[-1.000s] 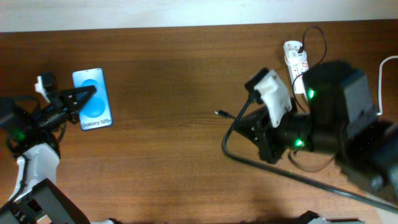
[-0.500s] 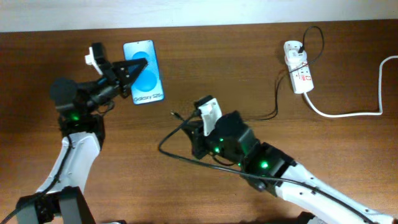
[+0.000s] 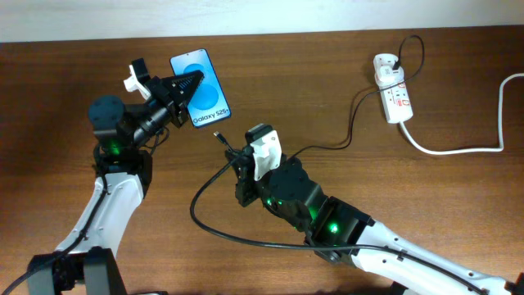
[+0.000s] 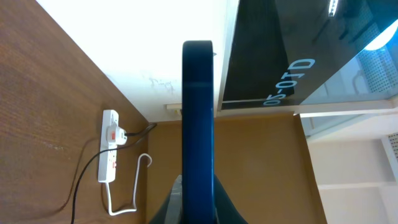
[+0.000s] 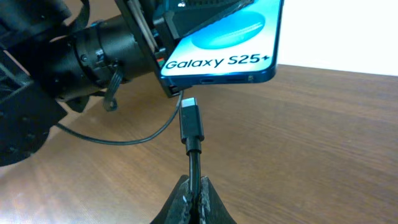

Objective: Plug charger to phone and switch on socket
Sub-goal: 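Align the held connector below the phone's bottom port with the right gripper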

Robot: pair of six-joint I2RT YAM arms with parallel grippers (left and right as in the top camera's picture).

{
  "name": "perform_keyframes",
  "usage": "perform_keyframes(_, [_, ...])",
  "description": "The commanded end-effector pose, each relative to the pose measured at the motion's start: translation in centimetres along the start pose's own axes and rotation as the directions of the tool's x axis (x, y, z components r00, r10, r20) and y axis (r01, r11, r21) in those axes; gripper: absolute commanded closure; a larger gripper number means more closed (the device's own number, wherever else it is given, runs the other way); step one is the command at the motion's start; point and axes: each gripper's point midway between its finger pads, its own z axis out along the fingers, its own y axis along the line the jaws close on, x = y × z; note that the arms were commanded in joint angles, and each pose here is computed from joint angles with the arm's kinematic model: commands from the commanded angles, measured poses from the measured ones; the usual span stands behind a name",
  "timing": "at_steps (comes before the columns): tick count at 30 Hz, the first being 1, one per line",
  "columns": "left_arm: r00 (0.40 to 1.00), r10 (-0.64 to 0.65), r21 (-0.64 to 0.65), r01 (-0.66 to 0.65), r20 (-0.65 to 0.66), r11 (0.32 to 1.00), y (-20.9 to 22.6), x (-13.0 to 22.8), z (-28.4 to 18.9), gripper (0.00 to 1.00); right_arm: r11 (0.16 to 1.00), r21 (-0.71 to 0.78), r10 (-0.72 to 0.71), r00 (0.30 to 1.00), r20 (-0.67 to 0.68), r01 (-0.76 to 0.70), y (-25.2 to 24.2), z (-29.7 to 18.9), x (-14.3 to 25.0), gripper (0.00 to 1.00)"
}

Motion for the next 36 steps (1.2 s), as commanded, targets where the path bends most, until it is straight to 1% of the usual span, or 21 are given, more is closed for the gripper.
perform_keyframes(1, [0.999, 0.051, 0.035, -0.052, 0.014, 0.998, -2.0, 0.0, -0.1, 1.00, 0.997, 0.051, -0.052, 0.998, 0.018, 0.051, -0.6, 0.3, -0.2, 0.95])
perform_keyframes(9, [0.999, 0.051, 0.035, -0.052, 0.013, 0.998, -2.0, 0.0, -0.1, 1.00, 0.998, 0.032, -0.052, 0.998, 0.031, 0.051, -0.3, 1.6, 0.2, 0.96])
perform_keyframes(26, [0.999, 0.052, 0.037, -0.052, -0.014, 0.998, -2.0, 0.4, -0.1, 1.00, 0.995, 0.030, -0.098, 0.993, 0.060, 0.097, -0.1, 1.6, -0.6, 0.96])
perform_keyframes(33, [0.998, 0.056, 0.037, -0.055, -0.018, 0.998, -2.0, 0.5, -0.1, 1.00, 0.988, 0.088, -0.132, 0.990, 0.054, 0.127, -1.2, 2.0, -0.2, 0.96])
perform_keyframes(36, [0.998, 0.056, 0.038, -0.055, -0.019, 0.998, -2.0, 0.5, -0.1, 1.00, 0.986, 0.089, -0.149, 0.987, 0.053, 0.144, -1.1, 2.0, -0.3, 0.96])
